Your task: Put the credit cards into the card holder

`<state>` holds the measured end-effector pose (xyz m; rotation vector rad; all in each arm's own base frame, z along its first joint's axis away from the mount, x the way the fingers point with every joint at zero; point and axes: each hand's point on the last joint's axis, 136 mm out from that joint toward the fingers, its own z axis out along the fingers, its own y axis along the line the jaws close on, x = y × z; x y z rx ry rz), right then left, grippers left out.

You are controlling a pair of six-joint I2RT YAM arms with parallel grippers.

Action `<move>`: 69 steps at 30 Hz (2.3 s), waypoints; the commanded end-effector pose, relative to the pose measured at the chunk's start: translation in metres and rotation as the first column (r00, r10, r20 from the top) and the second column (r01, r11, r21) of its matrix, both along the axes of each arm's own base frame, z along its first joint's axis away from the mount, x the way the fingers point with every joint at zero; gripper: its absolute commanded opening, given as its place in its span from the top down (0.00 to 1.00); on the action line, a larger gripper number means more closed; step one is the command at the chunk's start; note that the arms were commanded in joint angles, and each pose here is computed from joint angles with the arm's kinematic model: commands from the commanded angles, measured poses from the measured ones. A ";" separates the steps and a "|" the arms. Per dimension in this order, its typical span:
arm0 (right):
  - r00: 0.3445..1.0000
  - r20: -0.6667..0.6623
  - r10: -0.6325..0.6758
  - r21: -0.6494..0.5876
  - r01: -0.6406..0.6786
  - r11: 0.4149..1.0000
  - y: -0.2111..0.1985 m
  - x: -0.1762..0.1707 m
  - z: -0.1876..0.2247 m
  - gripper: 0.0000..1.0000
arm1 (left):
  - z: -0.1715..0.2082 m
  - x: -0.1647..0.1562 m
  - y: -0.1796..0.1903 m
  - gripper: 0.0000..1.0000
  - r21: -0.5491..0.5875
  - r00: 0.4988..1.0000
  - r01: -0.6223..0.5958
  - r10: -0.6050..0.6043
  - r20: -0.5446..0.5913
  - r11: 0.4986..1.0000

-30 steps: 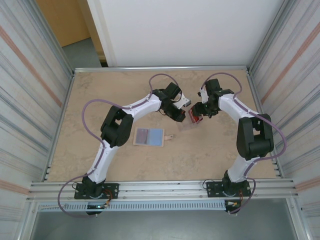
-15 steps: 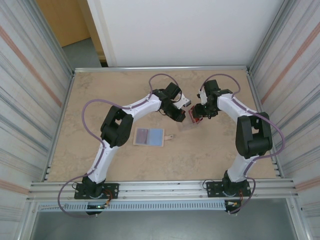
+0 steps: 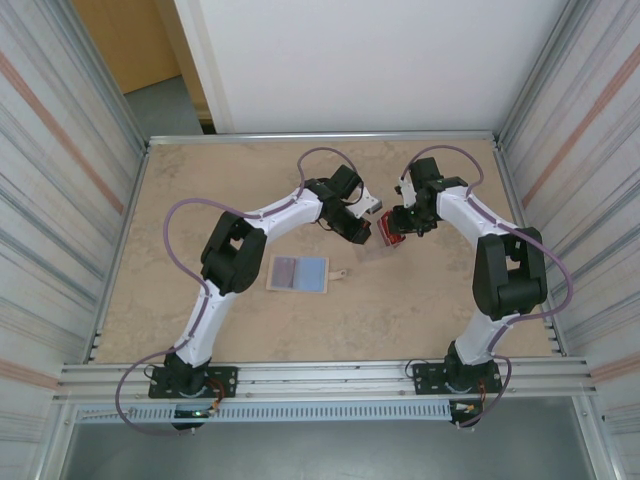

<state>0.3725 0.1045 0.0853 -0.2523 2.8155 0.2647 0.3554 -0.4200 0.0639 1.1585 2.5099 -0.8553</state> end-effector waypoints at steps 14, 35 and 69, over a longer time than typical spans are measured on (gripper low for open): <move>0.999 0.053 -0.007 -0.022 0.008 1.000 -0.010 0.001 0.029 0.64 | -0.015 -0.013 0.015 1.00 0.086 1.000 0.014 -0.012 -0.029 0.996; 0.997 0.071 0.004 -0.017 -0.003 1.000 -0.008 -0.001 0.036 0.82 | -0.017 -0.014 0.016 1.00 0.091 0.999 0.014 -0.012 -0.032 0.996; 0.965 0.233 -0.117 0.463 -0.005 0.886 0.022 0.003 0.125 1.00 | 0.111 0.011 0.059 0.68 -0.138 0.993 -0.100 0.107 0.046 0.985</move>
